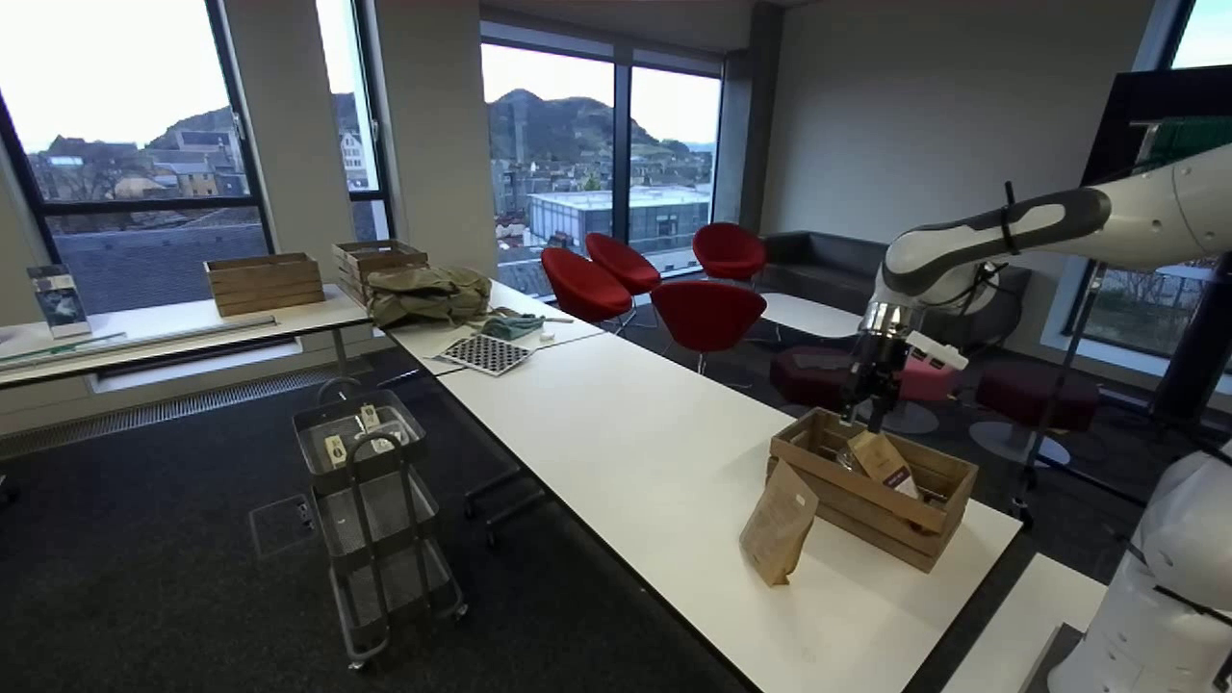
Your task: Pick up a paper bag on the table and put it in the box
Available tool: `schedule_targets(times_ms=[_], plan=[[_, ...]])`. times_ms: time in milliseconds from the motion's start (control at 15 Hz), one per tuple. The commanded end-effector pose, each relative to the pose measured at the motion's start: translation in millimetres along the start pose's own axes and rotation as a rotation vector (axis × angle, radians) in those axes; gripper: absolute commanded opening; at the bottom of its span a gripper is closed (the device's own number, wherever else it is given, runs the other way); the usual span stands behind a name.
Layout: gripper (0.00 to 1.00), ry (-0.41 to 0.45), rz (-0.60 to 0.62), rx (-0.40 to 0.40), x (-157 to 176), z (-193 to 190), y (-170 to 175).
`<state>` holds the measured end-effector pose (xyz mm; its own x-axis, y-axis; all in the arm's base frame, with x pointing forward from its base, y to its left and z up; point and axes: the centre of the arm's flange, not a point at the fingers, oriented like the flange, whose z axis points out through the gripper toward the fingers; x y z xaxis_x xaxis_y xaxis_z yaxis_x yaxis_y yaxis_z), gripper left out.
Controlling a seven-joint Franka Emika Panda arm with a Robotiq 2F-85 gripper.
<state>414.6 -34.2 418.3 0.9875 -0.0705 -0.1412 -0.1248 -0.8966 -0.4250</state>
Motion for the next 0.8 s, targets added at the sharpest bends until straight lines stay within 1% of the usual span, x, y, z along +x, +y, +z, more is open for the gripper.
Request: schedule_targets(times_ms=[0, 133, 267, 600, 733], plan=[[1.00, -0.028, -0.103, 0.142, 34, 5, 7], [1.00, -0.053, -0.132, 0.151, 43, 13, 6], [1.00, -0.100, -0.127, 0.114, 52, 26, 5], [1.00, -0.198, -0.069, 0.010, 70, 64, 2], [1.00, -0.209, 0.004, 0.029, 78, 74, -2]])
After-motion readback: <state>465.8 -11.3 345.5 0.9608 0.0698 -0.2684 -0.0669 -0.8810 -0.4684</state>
